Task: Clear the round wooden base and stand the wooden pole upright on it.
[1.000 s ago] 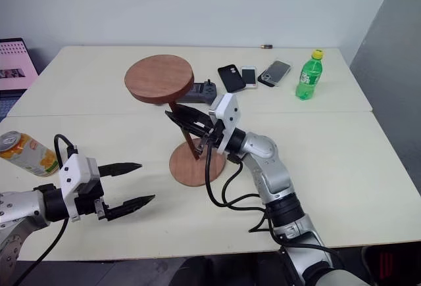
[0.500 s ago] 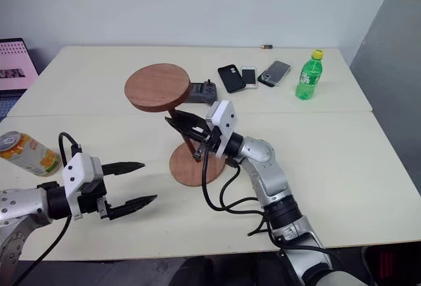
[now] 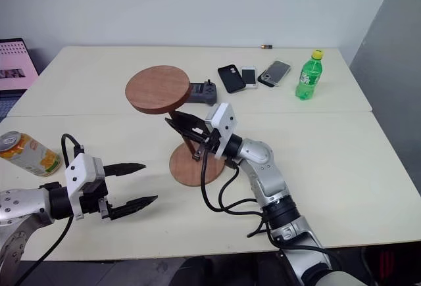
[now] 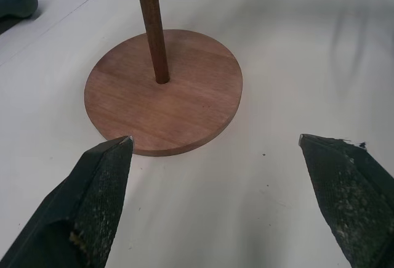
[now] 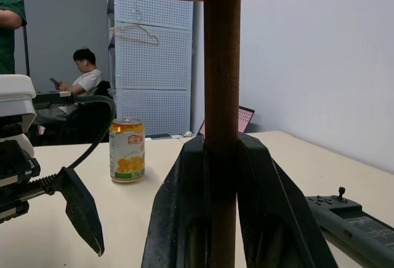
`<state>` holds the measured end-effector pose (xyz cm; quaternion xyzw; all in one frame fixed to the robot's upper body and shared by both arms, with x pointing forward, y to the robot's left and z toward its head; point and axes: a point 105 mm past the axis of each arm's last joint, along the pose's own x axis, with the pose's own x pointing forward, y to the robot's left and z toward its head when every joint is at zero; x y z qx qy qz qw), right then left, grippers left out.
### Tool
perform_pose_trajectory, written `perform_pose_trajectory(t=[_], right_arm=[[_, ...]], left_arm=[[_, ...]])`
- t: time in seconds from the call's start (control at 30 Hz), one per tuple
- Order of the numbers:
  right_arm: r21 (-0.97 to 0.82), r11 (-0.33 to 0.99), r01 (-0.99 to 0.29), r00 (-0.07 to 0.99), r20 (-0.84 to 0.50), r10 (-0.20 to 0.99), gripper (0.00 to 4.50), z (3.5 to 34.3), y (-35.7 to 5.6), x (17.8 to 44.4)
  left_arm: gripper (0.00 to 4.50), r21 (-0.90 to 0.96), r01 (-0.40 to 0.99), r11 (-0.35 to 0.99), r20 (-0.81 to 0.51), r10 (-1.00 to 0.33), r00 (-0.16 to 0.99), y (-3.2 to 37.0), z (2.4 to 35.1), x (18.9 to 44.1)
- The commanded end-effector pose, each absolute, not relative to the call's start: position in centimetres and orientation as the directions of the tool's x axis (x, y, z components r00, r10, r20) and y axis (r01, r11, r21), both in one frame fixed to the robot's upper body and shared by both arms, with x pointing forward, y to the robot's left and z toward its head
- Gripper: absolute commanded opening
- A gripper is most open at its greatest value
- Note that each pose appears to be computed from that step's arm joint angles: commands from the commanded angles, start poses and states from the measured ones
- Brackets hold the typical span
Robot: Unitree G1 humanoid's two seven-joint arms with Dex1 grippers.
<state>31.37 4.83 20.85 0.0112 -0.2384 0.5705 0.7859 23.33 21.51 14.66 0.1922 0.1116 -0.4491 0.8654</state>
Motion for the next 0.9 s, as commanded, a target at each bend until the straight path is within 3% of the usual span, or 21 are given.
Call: perform_pose_trajectory(t=[0.03,0.4,0.9], right_arm=[[-0.264,0.329,-0.907,0.219,0.372,0.902,0.22,20.6,5.1,31.1],[-0.149,0.364,-0.919,0.337,0.183,0.924,0.22,17.7,4.9,33.0],[-0.159,0.371,-0.915,0.381,-0.035,0.924,0.22,13.5,3.8,33.6]], left_arm=[[4.50,0.274,0.821,0.501,-0.358,-0.740,0.570,21.4,15.5,23.4],[4.50,0.285,0.817,0.501,-0.335,-0.746,0.575,21.1,15.8,24.1],[4.50,0.289,0.804,0.520,-0.309,-0.744,0.593,21.1,16.2,24.4]])
